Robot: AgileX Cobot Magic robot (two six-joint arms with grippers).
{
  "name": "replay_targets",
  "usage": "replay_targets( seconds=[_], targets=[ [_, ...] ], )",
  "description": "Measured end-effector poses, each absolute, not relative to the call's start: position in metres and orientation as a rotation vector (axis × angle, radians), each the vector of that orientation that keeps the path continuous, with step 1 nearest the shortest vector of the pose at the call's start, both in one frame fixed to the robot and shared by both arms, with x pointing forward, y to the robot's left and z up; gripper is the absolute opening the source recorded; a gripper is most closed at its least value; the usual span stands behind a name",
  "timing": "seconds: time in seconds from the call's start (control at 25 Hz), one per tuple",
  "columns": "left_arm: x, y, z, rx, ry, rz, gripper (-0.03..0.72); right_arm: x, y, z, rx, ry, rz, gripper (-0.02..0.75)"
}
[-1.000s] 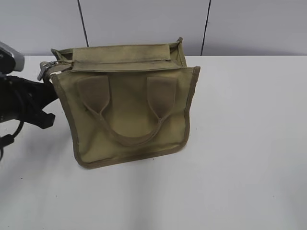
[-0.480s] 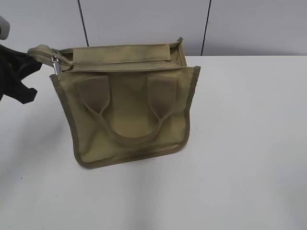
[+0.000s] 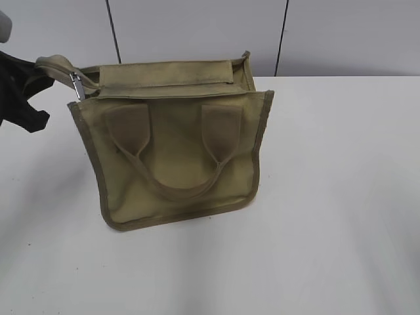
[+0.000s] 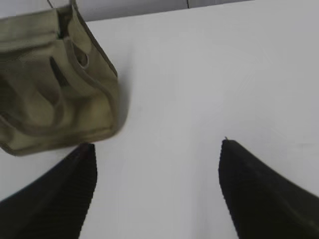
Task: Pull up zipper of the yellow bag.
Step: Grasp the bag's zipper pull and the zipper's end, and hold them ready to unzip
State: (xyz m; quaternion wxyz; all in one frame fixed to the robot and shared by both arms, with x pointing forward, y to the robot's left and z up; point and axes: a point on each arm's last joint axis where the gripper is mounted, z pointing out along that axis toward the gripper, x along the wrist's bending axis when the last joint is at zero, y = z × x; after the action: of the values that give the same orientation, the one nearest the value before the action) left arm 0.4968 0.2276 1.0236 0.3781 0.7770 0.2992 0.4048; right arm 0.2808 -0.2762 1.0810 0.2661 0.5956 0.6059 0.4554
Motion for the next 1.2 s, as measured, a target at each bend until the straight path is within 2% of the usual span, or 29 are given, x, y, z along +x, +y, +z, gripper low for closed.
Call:
replay_targets(
  seconds=[0.4,0.52,0.68,0.92,1.04,1.2],
  targets=[
    [0.502,0.227,1.034,1.970,0.761,1.063,0.006,0.402,-0.264,1.108,1.706,1.878,1.239,0.533],
    [0.505,0.227,1.040,1.954,0.753,1.078,0.006,0.435,-0.240,1.112,1.667,2.018,1.255,0.533],
    [0.505,0.227,1.041,1.951,0.753,1.079,0.006,0.470,-0.181,1.113,1.598,2.150,1.285,0.533],
    [0.505,0.227,1.041,1.951,0.753,1.079,0.006,0.507,-0.073,1.106,1.491,2.288,1.359,0.527],
    [0.505,0.227,1.041,1.951,0.753,1.079,0.006,0.523,-0.025,1.095,1.459,2.360,1.368,0.474],
    [0.505,0.227,1.041,1.951,0.753,1.079,0.006,0.536,0.021,1.086,1.398,2.438,1.377,0.347]
  ],
)
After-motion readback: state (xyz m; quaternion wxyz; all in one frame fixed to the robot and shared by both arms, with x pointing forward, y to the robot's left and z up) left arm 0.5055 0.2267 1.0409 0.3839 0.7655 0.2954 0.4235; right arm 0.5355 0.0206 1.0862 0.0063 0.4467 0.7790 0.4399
